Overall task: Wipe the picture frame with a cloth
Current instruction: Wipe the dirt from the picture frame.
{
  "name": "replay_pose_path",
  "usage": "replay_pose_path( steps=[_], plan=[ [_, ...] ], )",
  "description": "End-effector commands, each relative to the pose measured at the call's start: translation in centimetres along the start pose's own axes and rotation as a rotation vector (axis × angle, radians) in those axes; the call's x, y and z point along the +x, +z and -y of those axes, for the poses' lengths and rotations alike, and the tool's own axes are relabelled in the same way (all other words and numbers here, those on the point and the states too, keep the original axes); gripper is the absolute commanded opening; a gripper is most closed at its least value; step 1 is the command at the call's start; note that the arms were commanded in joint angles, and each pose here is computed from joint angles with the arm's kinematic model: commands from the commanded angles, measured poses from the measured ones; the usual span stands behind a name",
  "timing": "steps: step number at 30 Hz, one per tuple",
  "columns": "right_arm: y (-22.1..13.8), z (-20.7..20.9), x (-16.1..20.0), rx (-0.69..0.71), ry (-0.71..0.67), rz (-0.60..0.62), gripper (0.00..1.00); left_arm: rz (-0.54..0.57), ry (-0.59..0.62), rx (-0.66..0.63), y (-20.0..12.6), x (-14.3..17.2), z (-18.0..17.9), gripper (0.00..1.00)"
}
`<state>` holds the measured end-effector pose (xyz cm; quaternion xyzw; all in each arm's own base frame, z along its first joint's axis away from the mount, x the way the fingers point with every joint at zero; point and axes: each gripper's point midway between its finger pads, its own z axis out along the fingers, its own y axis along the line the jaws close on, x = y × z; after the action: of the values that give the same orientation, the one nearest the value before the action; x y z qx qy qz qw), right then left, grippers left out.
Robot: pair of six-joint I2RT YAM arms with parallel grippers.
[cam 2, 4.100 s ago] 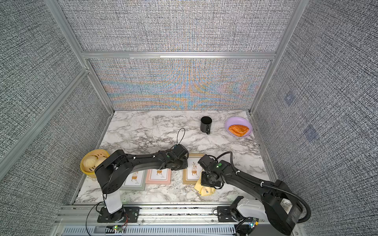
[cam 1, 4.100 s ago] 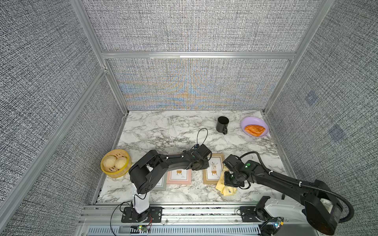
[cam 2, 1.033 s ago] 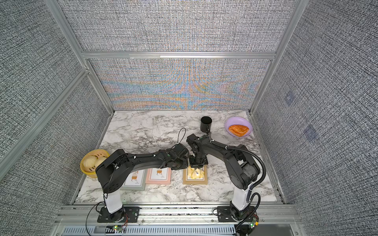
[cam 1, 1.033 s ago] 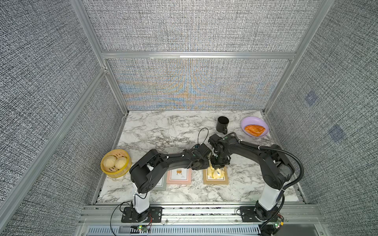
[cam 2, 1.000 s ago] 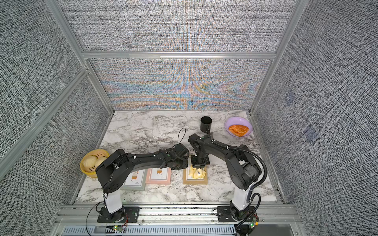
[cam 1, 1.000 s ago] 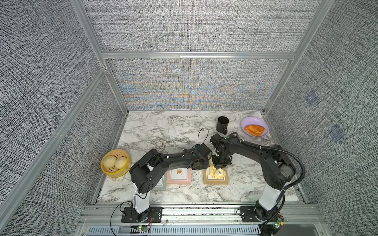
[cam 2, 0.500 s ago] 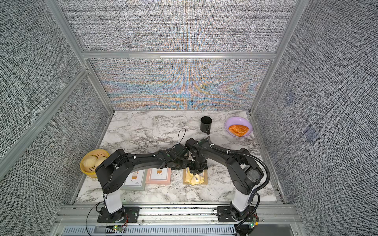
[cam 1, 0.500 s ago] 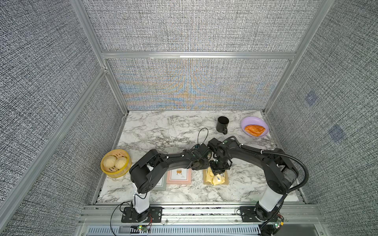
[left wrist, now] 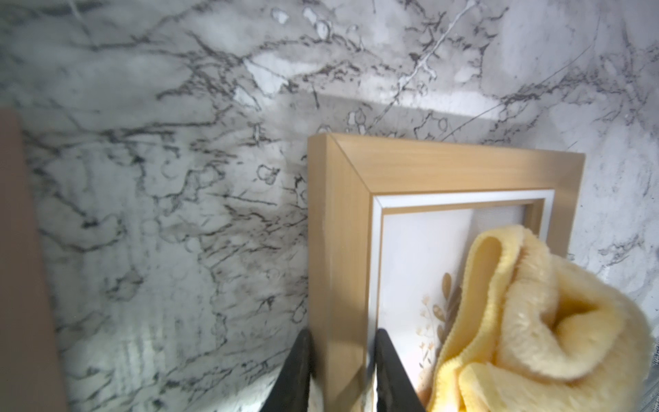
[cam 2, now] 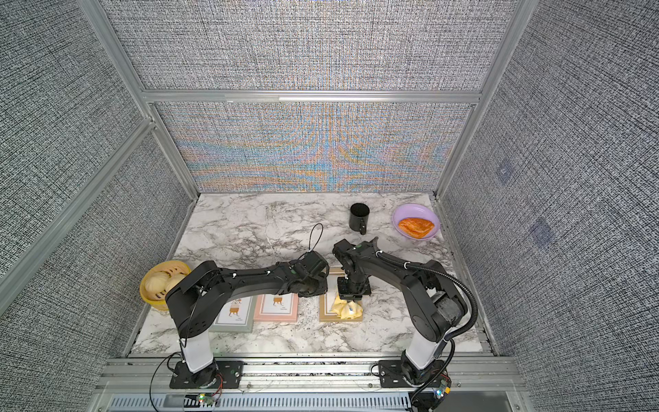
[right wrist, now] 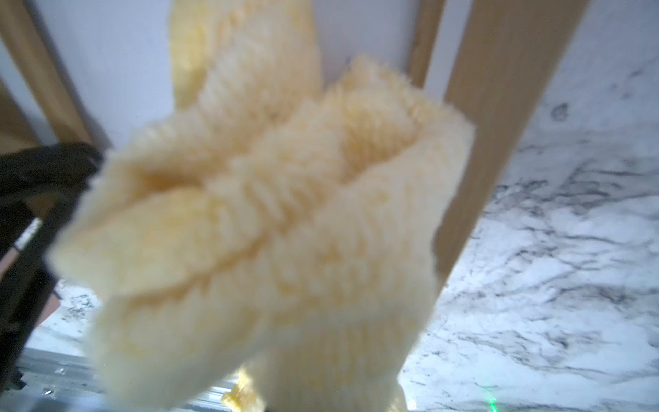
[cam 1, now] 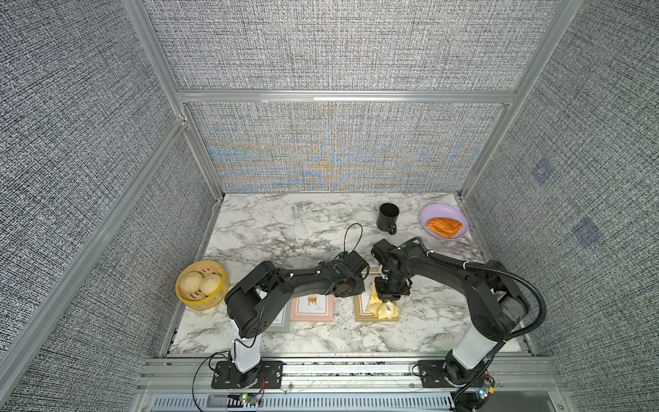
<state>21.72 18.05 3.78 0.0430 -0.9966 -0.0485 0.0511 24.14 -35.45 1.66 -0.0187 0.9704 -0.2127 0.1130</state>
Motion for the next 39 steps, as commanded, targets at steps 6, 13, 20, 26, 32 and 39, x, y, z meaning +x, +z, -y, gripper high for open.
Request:
replay_pose_path(
  steps=[6,13,20,26,32,39],
  plan=[
    [0.5,-5.3,-0.3,-0.086,-0.069,0.036,0.0,-0.076,-0.01,-0.098,0.3,1.9,-2.6,0.05],
    [0.9,-4.2,-1.7,-0.005,-0.028,0.068,0.0,-0.076,-0.012,-0.095,0.3,1.9,-2.5,0.05],
    [-0.2,-3.7,-1.2,-0.016,-0.066,0.02,0.0,-0.075,-0.015,-0.1,0.3,2.0,-2.8,0.05],
    [-0.1,0.3,2.0,0.133,-0.13,-0.05,0.0,-0.066,-0.02,-0.097,0.2,1.8,-2.7,0.05],
    [0.8,-2.2,2.2,-0.043,-0.086,-0.01,0.0,-0.068,-0.022,-0.096,0.2,1.9,-2.8,0.05],
    [1.4,-6.8,1.0,-0.19,-0.048,0.02,0.0,-0.07,-0.03,-0.09,0.2,2.0,-2.8,0.05]
  ],
)
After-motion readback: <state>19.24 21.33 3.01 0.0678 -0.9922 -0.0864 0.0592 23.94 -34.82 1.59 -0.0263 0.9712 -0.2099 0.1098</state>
